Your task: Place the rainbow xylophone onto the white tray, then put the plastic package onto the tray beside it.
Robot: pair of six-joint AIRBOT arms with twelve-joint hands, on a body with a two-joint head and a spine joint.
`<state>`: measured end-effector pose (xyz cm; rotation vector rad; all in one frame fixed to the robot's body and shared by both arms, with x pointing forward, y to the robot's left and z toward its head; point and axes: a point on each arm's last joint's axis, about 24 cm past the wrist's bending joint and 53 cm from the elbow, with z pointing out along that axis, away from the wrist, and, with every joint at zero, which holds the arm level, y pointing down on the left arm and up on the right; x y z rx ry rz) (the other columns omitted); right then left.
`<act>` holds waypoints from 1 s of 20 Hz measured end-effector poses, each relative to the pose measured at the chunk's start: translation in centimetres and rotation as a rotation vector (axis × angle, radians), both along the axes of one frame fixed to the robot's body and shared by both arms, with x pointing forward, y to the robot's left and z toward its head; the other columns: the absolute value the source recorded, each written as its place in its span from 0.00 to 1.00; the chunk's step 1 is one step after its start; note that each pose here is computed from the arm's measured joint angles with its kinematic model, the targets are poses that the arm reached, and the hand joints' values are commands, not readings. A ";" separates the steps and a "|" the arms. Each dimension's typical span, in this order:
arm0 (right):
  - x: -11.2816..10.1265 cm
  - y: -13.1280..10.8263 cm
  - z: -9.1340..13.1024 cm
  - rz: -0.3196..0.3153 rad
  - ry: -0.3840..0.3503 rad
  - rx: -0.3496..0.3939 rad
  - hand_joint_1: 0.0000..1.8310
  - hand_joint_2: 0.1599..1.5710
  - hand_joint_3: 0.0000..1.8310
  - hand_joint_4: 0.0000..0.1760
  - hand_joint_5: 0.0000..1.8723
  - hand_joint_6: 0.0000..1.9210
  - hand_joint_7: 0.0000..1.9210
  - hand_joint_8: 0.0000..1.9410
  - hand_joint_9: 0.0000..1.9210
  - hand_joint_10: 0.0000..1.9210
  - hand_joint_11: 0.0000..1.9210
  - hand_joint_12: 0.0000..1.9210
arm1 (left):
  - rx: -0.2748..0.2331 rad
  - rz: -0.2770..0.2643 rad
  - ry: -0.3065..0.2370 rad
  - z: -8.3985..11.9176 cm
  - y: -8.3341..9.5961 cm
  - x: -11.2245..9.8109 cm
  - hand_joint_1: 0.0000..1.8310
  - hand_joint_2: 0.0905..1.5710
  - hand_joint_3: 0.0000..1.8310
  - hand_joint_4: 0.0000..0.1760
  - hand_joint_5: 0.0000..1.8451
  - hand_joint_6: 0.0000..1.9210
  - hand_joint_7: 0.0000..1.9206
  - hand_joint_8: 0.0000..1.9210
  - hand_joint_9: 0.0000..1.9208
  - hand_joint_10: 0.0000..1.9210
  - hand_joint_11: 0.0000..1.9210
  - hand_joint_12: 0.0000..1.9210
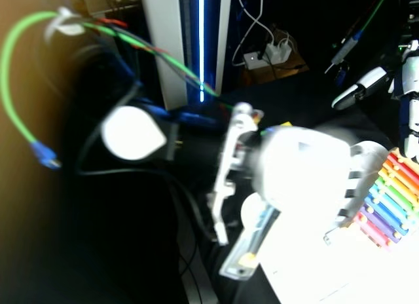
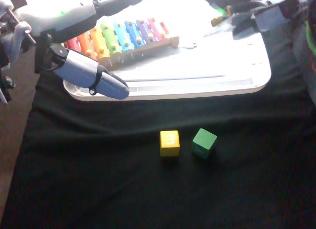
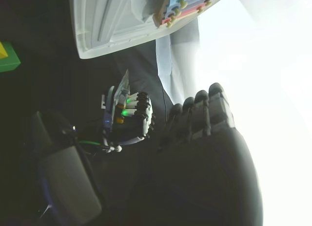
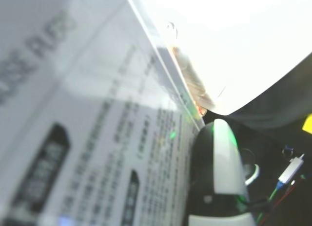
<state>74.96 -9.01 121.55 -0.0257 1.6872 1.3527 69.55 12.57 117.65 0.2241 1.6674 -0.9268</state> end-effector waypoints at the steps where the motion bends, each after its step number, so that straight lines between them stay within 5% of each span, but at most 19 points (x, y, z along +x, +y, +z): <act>1: 0.4 0.4 0.0 -0.001 0.007 0.010 0.98 0.61 0.00 0.45 0.39 1.00 0.43 1.00 0.58 1.00 0.65 1.00 | 0.000 -0.001 -0.002 0.0 0.0 0.0 0.42 0.43 0.00 0.03 0.00 0.00 0.00 0.00 0.00 0.00 0.00 0.00; 3: 0.9 1.2 -0.6 -0.001 0.029 0.017 0.98 0.60 0.00 0.43 0.40 1.00 0.43 1.00 0.57 1.00 0.64 1.00 | -0.001 0.000 -0.001 0.0 0.0 0.0 0.42 0.44 0.01 0.06 0.00 0.00 0.00 0.00 0.00 0.00 0.00 0.00; 4: 1.1 1.7 -1.0 -0.003 0.035 0.010 0.98 0.60 0.00 0.40 0.38 1.00 0.43 1.00 0.57 1.00 0.64 1.00 | -0.002 -0.001 -0.001 0.1 0.0 0.0 0.40 0.44 0.01 0.00 0.00 0.00 0.00 0.00 0.00 0.00 0.00 0.00; 5: 1.3 2.4 -1.4 -0.001 0.043 0.006 0.97 0.60 0.00 0.14 0.37 1.00 0.44 1.00 0.57 1.00 0.64 1.00 | -0.003 -0.003 -0.001 0.1 -0.1 -0.1 0.39 0.44 0.01 0.06 0.00 0.00 0.00 0.00 0.00 0.00 0.00 0.00; 8: 1.5 4.4 -2.2 0.014 0.060 0.013 0.95 0.60 0.00 0.52 0.38 1.00 0.43 1.00 0.52 1.00 0.58 1.00 | -0.007 -0.007 -0.003 0.2 -0.2 -0.2 0.39 0.43 0.00 0.22 0.00 0.00 0.00 0.00 0.00 0.00 0.00 0.00; 9: 1.5 5.0 -2.5 0.015 0.066 0.011 0.94 0.61 0.00 0.51 0.38 1.00 0.42 1.00 0.51 1.00 0.57 1.00 | -0.007 -0.006 -0.004 0.2 -0.2 -0.2 0.38 0.44 0.00 0.18 0.00 0.00 0.00 0.00 0.00 0.00 0.00 0.00; 10: 1.6 5.5 -2.7 0.016 0.072 0.010 0.93 0.61 0.00 0.43 0.36 1.00 0.43 1.00 0.54 1.00 0.60 1.00 | -0.007 -0.005 -0.004 0.2 -0.1 -0.2 0.38 0.43 0.00 0.35 0.00 0.00 0.00 0.00 0.00 0.00 0.00 0.00; 11: 1.7 5.9 -3.0 0.016 0.080 0.013 0.94 0.62 0.00 0.20 0.35 1.00 0.42 1.00 0.54 1.00 0.61 1.00 | -0.007 -0.004 -0.004 0.2 -0.1 -0.1 0.37 0.44 0.00 0.28 0.00 0.00 0.00 0.00 0.00 0.00 0.00 0.00; 13: 2.1 6.0 -3.2 0.009 0.094 0.022 0.96 0.62 0.00 0.23 0.37 1.00 0.43 1.00 0.54 1.00 0.63 1.00 | -0.007 -0.003 -0.006 0.3 0.0 -0.1 0.37 0.43 0.00 0.07 0.00 0.00 0.00 0.00 0.00 0.00 0.00 0.00; 14: 2.4 5.7 -3.2 0.002 0.098 0.025 0.96 0.63 0.00 0.24 0.37 1.00 0.42 1.00 0.55 1.00 0.64 1.00 | -0.008 -0.004 -0.007 0.3 0.0 -0.2 0.36 0.42 0.00 0.13 0.00 0.00 0.00 0.00 0.00 0.00 0.00 0.00; 15: 2.8 5.4 -3.2 -0.009 0.102 0.029 0.97 0.61 0.00 0.13 0.40 1.00 0.44 1.00 0.57 1.00 0.66 1.00 | -0.008 -0.003 -0.008 0.4 0.0 -0.2 0.37 0.42 0.00 0.35 0.00 0.00 0.00 0.00 0.00 0.00 0.00 0.00; 17: 3.2 5.5 -3.5 -0.021 0.114 0.031 0.96 0.62 0.00 0.18 0.41 1.00 0.45 1.00 0.57 1.00 0.66 1.00 | -0.016 -0.003 -0.007 0.5 0.0 -0.2 0.38 0.42 0.00 0.37 0.00 0.00 0.00 0.00 0.00 0.00 0.00 0.00; 18: 3.4 5.9 -3.9 -0.025 0.136 0.039 0.94 0.63 0.00 0.48 0.41 1.00 0.44 1.00 0.54 1.00 0.62 1.00 | -0.019 -0.007 -0.009 0.6 -0.1 -0.3 0.39 0.42 0.00 0.42 0.00 0.00 0.00 0.00 0.00 0.00 0.00 0.00; 19: 3.5 6.3 -4.2 -0.020 0.153 0.043 0.94 0.62 0.00 0.52 0.40 1.00 0.42 1.00 0.52 1.00 0.59 1.00 | -0.026 -0.008 -0.006 0.7 -0.1 -0.4 0.40 0.42 0.00 0.34 0.00 0.00 0.00 0.00 0.00 0.00 0.00 0.00; 20: 3.4 6.7 -4.9 -0.013 0.173 0.041 0.95 0.62 0.00 0.32 0.39 1.00 0.42 1.00 0.52 1.00 0.59 1.00 | -0.028 -0.015 -0.014 0.9 -0.3 -0.6 0.40 0.42 0.00 0.20 0.00 0.00 0.00 0.00 0.00 0.00 0.00 0.00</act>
